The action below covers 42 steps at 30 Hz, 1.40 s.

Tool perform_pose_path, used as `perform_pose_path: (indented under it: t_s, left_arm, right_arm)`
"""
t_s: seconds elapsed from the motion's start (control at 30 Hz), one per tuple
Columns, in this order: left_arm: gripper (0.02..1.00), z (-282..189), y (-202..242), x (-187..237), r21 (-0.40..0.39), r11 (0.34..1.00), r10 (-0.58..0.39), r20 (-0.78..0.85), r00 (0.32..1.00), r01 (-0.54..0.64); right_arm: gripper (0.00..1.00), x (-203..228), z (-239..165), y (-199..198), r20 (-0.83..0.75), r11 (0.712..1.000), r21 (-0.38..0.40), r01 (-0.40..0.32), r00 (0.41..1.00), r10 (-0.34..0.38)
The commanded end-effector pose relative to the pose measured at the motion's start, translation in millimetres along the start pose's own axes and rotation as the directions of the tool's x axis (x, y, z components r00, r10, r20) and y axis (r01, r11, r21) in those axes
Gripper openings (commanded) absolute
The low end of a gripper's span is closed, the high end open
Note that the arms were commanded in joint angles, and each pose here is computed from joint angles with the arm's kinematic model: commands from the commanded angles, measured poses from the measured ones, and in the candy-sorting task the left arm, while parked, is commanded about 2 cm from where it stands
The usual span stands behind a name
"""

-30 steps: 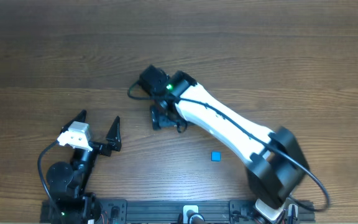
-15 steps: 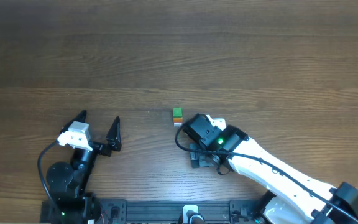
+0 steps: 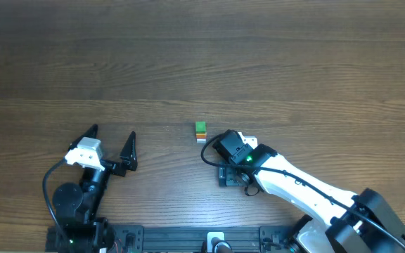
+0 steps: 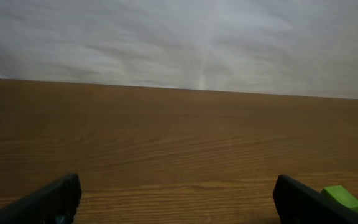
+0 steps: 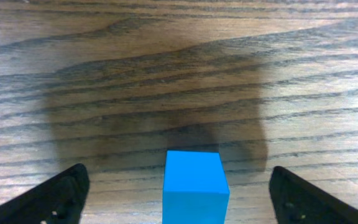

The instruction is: Stack Cubes

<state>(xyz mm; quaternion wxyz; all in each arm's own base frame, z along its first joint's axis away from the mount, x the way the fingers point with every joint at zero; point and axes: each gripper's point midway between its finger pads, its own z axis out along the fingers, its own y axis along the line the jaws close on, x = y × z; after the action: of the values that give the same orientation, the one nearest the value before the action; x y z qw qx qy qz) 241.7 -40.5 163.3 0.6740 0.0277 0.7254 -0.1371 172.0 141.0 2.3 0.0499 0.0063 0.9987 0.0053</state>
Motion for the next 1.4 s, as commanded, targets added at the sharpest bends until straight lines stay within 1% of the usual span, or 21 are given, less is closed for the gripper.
perform_pose_path:
  t_s: [0.03, 0.17, 0.27, 0.4, 0.47, 0.53, 0.67, 0.77, 0.93, 1.0, 1.07, 1.2, 1.27, 1.33, 1.4]
  left_arm:
    - [1.0, 0.2, -3.0, 1.8, 0.017, 1.0, 0.015, -0.002, 1.0, -0.015]
    - [0.998, 0.2, -3.0, 1.7, 0.017, 1.0, 0.015, -0.002, 1.0, -0.015]
    - [0.998, 0.2, -3.0, 1.8, 0.017, 1.0, 0.015, -0.002, 1.0, -0.015]
    - [0.998, 0.2, -3.0, 1.8, 0.017, 1.0, 0.015, -0.002, 1.0, -0.015]
    - [0.998, 0.2, -3.0, 1.8, 0.017, 1.0, 0.015, -0.002, 1.0, -0.015]
    - [0.998, 0.2, -3.0, 1.8, 0.017, 1.0, 0.015, -0.002, 1.0, -0.015]
    - [0.998, 0.2, -3.0, 1.7, 0.017, 1.0, 0.015, -0.002, 1.0, -0.015]
    - [0.998, 0.2, -3.0, 1.8, 0.017, 1.0, 0.015, -0.002, 1.0, -0.015]
    - [1.0, 0.2, -3.0, 1.8, 0.017, 1.0, 0.015, -0.002, 1.0, -0.015]
    - [1.0, 0.2, -3.0, 1.7, 0.017, 1.0, 0.015, -0.002, 1.0, -0.015]
    - [1.0, 0.2, -3.0, 1.7, 0.017, 1.0, 0.015, -0.002, 1.0, -0.015]
    - [0.998, 0.2, -3.0, 1.8, 0.017, 1.0, 0.015, -0.002, 1.0, -0.015]
    - [1.0, 0.2, -3.0, 1.8, 0.017, 1.0, 0.015, -0.002, 1.0, -0.015]
    - [0.998, 0.2, -3.0, 1.8, 0.017, 1.0, 0.015, -0.002, 1.0, -0.015]
    - [0.998, 0.2, -3.0, 1.8, 0.017, 1.0, 0.015, -0.002, 1.0, -0.015]
  right_arm:
    - [0.809, 1.0, 4.4, -3.1, -0.009, 1.0, 0.012, -0.026, 1.0, 0.026]
    - [0.63, 1.2, 4.4, -3.2, -0.01, 1.0, 0.012, -0.026, 1.0, 0.026]
    - [0.551, 1.3, 4.4, -3.1, -0.01, 1.0, 0.012, -0.025, 1.0, 0.025]
    - [0.496, 1.3, 4.4, -3.1, -0.01, 1.0, 0.013, -0.025, 1.0, 0.025]
    - [0.454, 1.4, 4.4, -2.9, -0.01, 1.0, 0.012, -0.024, 1.0, 0.024]
    - [0.391, 1.5, 4.4, -3.0, -0.01, 1.0, 0.012, -0.024, 1.0, 0.024]
    - [0.321, 2.1, 4.4, -3.4, -0.013, 1.0, 0.014, -0.025, 1.0, 0.025]
    - [0.292, 3.0, 4.3, -4.2, -0.016, 0.999, 0.018, -0.031, 0.999, 0.031]
    - [0.209, 2.7, 4.3, -3.8, -0.014, 0.999, 0.017, -0.032, 0.999, 0.032]
    - [0.196, 1.5, 3.4, -2.8, -0.012, 0.999, 0.014, -0.035, 0.999, 0.035]
    - [0.165, -5.6, -6.6, 2.8, -0.005, 0.999, 0.008, -0.034, 0.999, 0.035]
    - [0.148, -29.1, -38.4, 12.8, 0.04, 1.0, 0.018, -0.021, 0.999, 0.02]
    - [0.143, -49.1, -66.4, 21.4, 0.088, 1.0, 0.014, -0.013, 0.996, 0.011]
    - [0.115, -79.9, -110.9, 38.7, 0.167, 1.0, -0.016, -0.008, 0.986, 0.01]
    - [0.095, -93.7, -131.1, 47.1, 0.192, 1.0, -0.025, -0.011, 0.981, 0.015]
